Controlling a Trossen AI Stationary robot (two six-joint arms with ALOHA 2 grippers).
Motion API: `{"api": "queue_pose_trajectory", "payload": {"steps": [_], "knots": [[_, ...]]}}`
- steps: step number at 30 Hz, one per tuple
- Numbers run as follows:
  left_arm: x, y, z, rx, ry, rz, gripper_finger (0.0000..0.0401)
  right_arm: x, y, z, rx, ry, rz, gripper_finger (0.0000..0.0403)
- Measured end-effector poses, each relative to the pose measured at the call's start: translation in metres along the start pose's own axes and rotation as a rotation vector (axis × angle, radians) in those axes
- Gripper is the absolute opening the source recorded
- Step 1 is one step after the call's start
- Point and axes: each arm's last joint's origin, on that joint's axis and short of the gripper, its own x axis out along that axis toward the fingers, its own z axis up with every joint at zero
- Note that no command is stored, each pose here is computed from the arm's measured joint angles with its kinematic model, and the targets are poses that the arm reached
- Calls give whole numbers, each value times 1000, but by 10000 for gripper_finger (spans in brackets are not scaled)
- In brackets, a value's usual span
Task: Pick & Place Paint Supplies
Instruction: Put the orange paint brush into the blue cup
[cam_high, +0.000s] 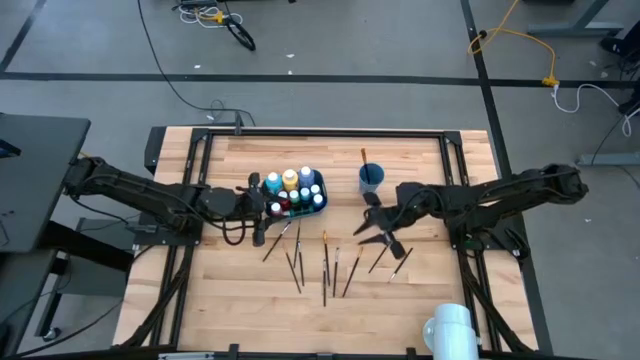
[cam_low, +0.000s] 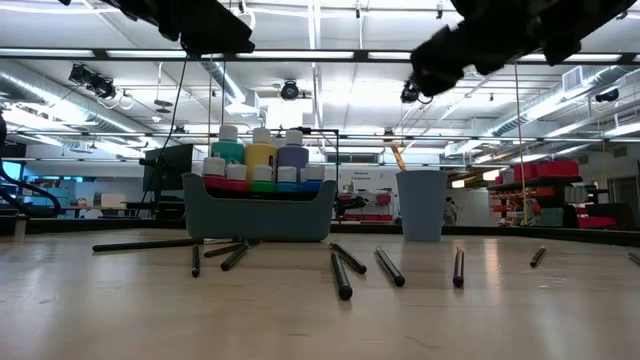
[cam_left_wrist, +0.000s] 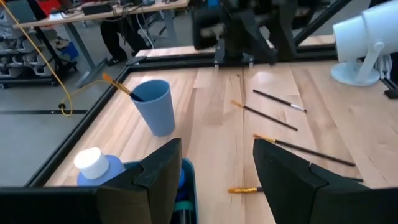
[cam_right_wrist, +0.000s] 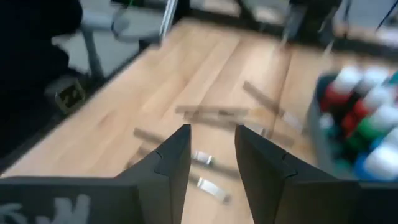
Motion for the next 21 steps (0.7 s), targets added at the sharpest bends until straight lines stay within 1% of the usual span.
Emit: {"api": "queue_pose_trajectory", "payload": {"steps": [6, 10, 13, 17, 21], "knots": [[0, 1, 1, 10, -10, 30, 210, 7, 11, -21, 44, 214, -21, 117], [0, 2, 5, 11, -53, 43, 210, 22, 11, -37, 145, 305, -49, 115], [0, 1, 6, 9, -63, 39, 210, 35, 10, -54, 183, 389, -50, 118], [0, 1, 7, 9, -64, 40, 210, 47, 8, -73, 187, 476, -58, 125], [0, 1, 7, 9, -64, 40, 210, 54, 7, -85, 172, 530, -77, 139]]}}
